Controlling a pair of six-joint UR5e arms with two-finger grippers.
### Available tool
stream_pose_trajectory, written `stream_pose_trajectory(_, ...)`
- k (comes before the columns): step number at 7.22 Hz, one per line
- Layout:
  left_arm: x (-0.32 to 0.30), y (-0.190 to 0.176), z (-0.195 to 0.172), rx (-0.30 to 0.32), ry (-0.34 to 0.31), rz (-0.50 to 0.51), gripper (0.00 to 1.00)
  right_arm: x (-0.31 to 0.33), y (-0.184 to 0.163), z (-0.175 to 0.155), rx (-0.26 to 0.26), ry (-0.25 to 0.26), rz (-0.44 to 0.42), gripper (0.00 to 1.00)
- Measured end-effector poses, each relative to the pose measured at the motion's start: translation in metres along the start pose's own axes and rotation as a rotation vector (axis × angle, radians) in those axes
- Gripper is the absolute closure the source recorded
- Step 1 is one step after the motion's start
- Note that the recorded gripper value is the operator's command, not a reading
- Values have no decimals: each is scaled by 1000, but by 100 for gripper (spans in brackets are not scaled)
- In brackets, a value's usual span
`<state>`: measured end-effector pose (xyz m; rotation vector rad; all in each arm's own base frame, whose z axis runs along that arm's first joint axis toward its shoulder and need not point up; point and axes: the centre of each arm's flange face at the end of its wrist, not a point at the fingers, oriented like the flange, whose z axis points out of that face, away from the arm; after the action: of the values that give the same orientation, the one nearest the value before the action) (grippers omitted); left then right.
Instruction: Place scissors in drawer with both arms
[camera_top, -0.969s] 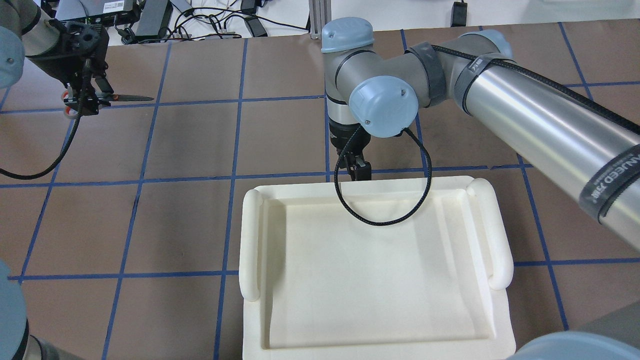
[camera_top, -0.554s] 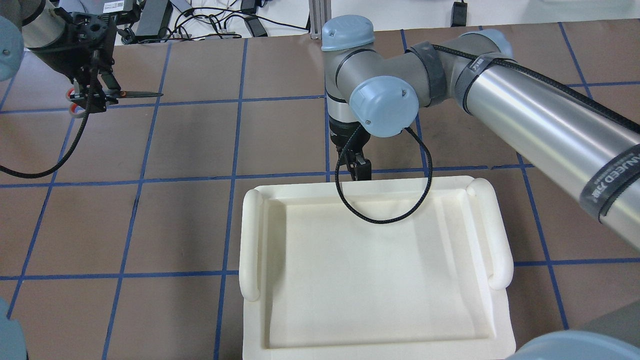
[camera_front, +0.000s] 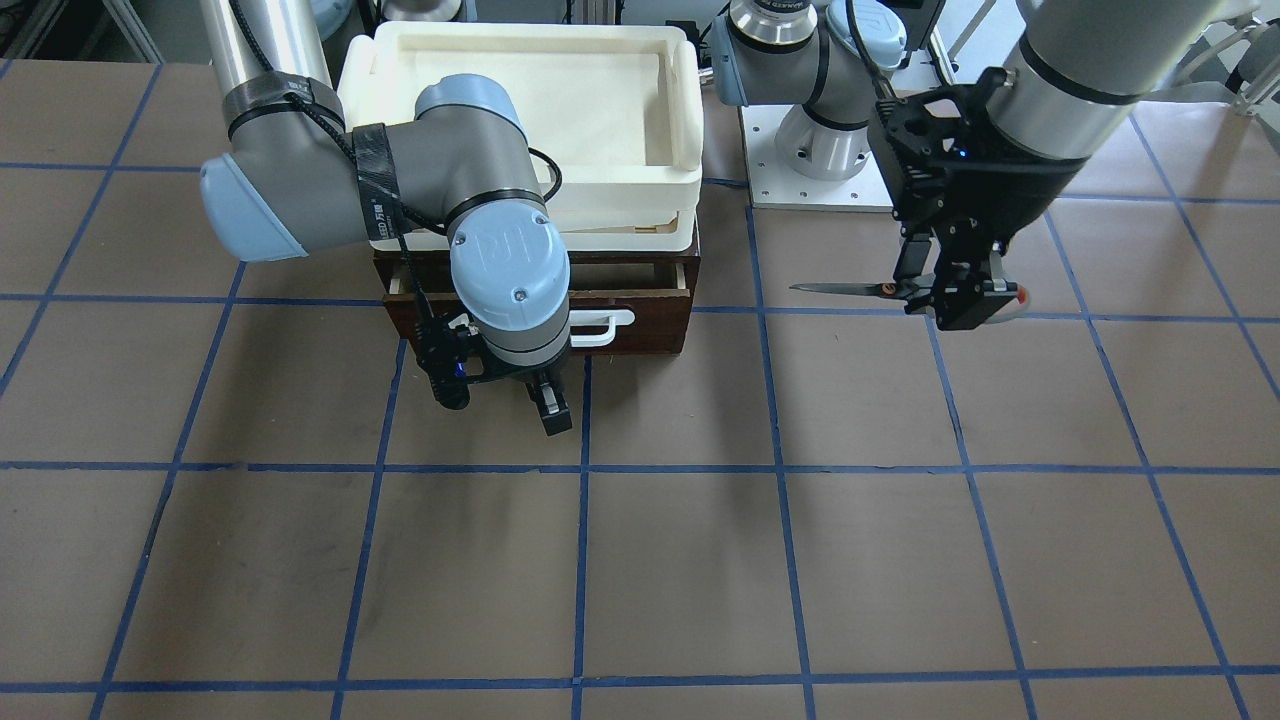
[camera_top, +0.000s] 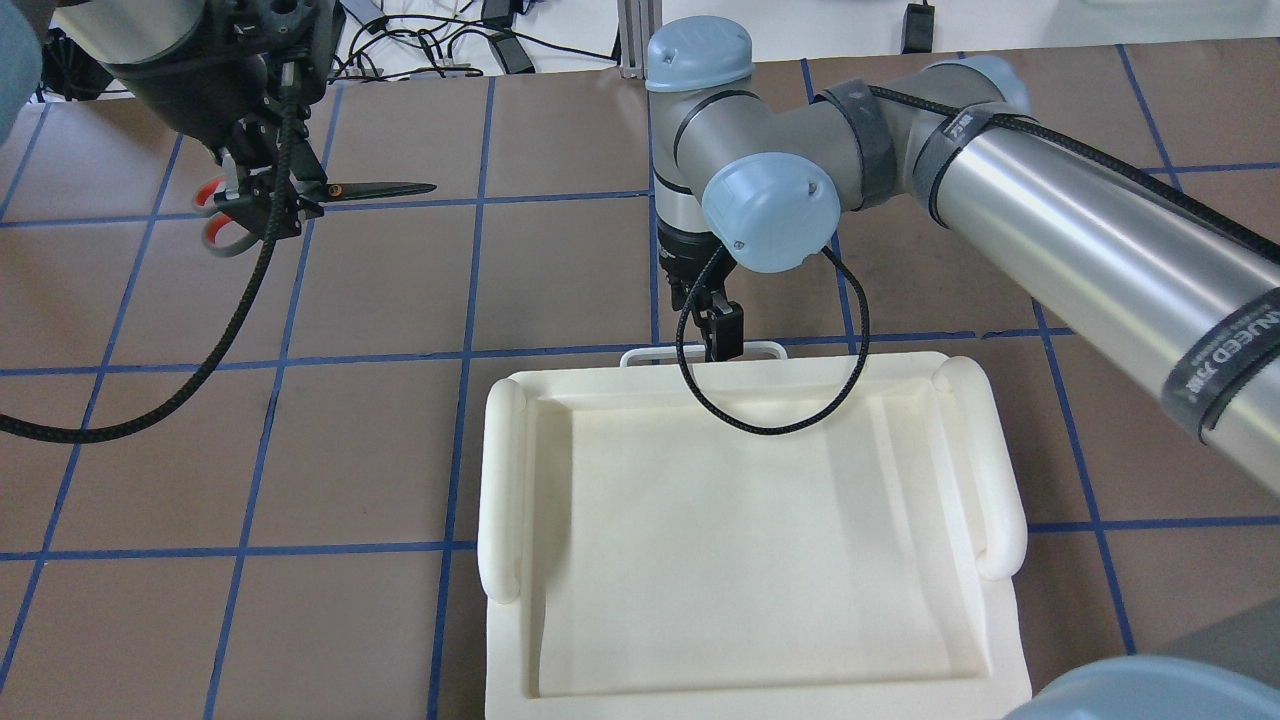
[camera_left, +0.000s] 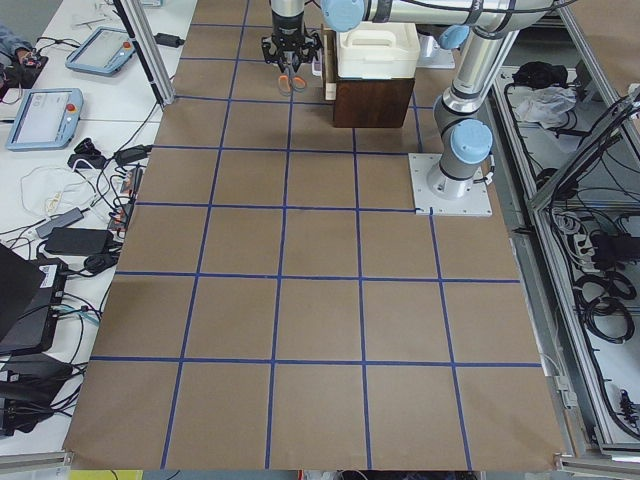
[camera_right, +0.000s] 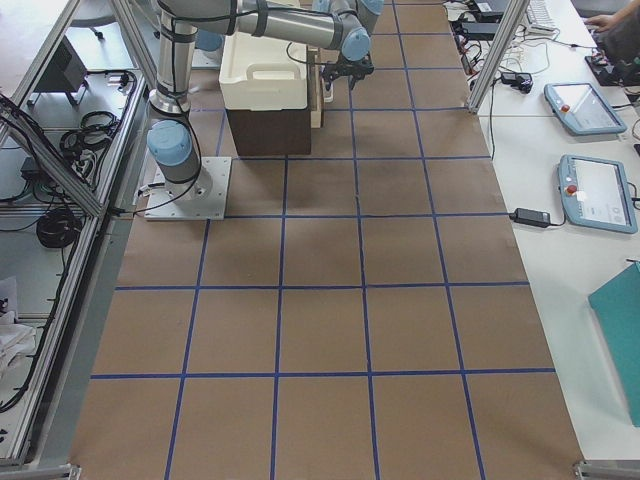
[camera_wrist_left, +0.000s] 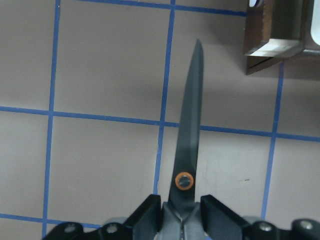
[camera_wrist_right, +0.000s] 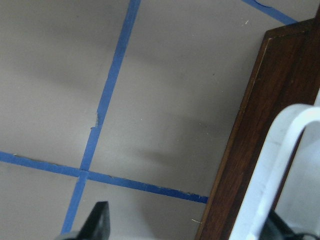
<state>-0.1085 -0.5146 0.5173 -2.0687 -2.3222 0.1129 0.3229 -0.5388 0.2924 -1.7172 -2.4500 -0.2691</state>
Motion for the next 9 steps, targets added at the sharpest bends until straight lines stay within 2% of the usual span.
stream_pose_trajectory(3,12,-6,-5,3,24,-59,74,-7,-4,0,0,-28,-21,0)
stream_pose_trajectory(9,21,-5,-10,-2,9,-116,76,-24,-8,0,4,-62,-36,0)
